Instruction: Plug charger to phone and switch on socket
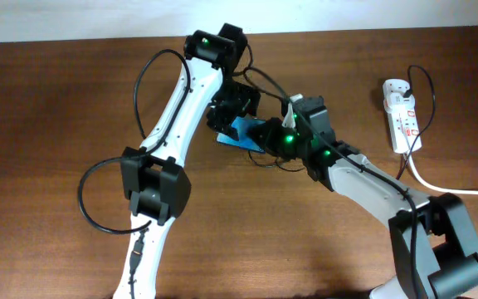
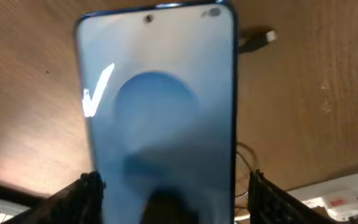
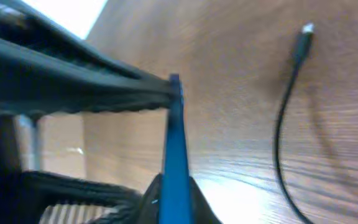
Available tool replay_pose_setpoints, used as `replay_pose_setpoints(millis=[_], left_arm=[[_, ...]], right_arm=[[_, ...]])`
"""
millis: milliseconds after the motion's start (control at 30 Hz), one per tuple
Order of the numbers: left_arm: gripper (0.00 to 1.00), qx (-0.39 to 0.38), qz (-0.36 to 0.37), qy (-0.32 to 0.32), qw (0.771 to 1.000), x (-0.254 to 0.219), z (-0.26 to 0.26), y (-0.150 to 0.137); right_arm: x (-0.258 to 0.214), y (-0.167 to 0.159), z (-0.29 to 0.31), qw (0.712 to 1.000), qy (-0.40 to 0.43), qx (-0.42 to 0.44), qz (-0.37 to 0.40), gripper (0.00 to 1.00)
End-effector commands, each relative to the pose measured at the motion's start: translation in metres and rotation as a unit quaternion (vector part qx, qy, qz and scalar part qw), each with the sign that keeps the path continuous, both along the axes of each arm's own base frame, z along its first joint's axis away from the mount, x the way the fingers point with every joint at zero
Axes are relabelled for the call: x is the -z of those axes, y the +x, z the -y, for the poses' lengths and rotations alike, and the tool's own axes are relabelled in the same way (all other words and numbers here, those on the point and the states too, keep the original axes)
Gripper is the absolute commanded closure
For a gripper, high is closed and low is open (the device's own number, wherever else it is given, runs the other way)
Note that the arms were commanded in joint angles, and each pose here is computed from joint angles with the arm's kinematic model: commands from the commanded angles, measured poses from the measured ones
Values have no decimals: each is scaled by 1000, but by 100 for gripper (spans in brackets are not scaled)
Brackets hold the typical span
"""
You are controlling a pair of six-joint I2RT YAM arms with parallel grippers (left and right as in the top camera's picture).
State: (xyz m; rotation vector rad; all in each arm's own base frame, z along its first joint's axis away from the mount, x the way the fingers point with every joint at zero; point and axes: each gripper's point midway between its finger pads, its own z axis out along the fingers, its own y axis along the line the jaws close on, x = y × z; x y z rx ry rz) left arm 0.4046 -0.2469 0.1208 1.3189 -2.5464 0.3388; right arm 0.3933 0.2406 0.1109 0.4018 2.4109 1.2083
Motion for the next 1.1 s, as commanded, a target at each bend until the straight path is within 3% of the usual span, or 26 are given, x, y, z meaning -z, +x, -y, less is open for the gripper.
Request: replay_pose_setpoints(millis=[0, 100, 200, 233, 267, 300, 400, 433, 467, 533, 600, 733, 800, 867, 933, 1000, 1067], left_arm=[[100, -2, 4, -7, 1000, -9, 1, -1], [100, -2, 4, -7, 1000, -9, 1, -1], [100, 102, 45, -30, 993, -10, -9, 6], [100, 193, 87, -81, 974, -16, -5, 12], [100, 287, 164, -175, 927, -32, 9, 25], [100, 327, 218, -250, 885, -51, 22, 31], [78, 323, 320, -428, 781, -116, 36, 48], [71, 307, 331, -471, 758, -135, 35, 53], [62, 287, 325, -483, 761, -141, 33, 59], [31, 275, 333, -485, 761, -148, 35, 70], [32, 270, 334, -488, 760, -153, 40, 74], [36, 263, 357, -492, 749, -170, 53, 88], [39, 241, 371, -475, 761, -173, 54, 103], [47, 227, 377, -471, 764, -178, 62, 109], [56, 189, 363, -447, 796, -170, 78, 115], [58, 187, 373, -443, 794, -173, 86, 116], [73, 181, 379, -442, 793, -176, 88, 119]], right_arm=[[-6, 4, -3, 1000, -3, -5, 20, 96], [-9, 6, -1, 1000, 1, -5, 24, 96], [-19, 20, 30, 999, 18, 15, 31, 96], [-30, 27, 46, 998, 17, 29, 48, 96], [-50, 33, 63, 996, 21, 47, 73, 96], [-68, 37, 71, 993, 26, 59, 98, 96], [-130, 54, 95, 972, 96, 165, 139, 96], [-148, 64, 104, 957, 135, 211, 146, 96], [-156, 72, 116, 940, 167, 264, 140, 96], [-170, 80, 129, 914, 208, 317, 145, 96], [-178, 82, 125, 897, 252, 337, 135, 96], [-190, 88, 86, 896, 290, 315, 116, 96], [-200, 88, 71, 893, 303, 312, 116, 96], [-206, 87, 67, 886, 314, 320, 116, 96], [-204, 87, 66, 888, 312, 320, 112, 96], [-201, 87, 64, 890, 309, 317, 107, 96], [-199, 85, 60, 893, 307, 314, 102, 96]])
